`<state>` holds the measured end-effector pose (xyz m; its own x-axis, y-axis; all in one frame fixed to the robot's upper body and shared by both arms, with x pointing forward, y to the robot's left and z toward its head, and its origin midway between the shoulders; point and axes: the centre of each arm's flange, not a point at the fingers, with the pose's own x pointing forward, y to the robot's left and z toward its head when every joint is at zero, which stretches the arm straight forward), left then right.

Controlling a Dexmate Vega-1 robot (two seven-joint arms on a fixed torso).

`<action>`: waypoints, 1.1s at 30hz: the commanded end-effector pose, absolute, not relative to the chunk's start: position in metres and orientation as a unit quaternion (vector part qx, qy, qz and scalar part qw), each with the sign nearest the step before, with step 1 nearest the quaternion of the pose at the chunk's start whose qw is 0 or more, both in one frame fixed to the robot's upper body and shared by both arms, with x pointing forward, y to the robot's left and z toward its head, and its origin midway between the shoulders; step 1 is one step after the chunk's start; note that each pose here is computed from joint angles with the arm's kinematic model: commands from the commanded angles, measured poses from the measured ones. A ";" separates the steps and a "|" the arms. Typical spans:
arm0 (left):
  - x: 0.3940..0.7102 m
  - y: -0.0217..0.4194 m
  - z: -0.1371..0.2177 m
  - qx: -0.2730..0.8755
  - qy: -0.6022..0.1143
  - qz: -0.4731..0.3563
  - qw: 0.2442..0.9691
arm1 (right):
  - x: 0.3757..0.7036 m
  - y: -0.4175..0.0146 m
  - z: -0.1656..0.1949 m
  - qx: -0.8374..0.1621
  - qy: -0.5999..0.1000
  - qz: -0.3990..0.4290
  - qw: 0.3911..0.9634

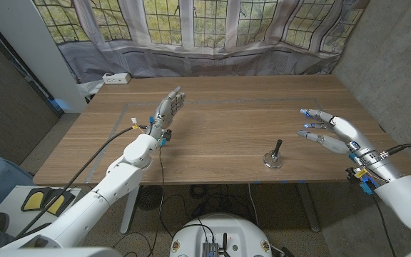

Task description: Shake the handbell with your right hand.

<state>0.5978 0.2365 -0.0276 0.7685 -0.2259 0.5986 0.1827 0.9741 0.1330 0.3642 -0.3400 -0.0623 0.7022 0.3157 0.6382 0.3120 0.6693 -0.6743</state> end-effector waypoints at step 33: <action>0.595 0.237 -0.036 0.016 -0.331 -0.124 0.935 | 0.356 -0.287 -0.019 -0.636 -0.320 -0.023 0.702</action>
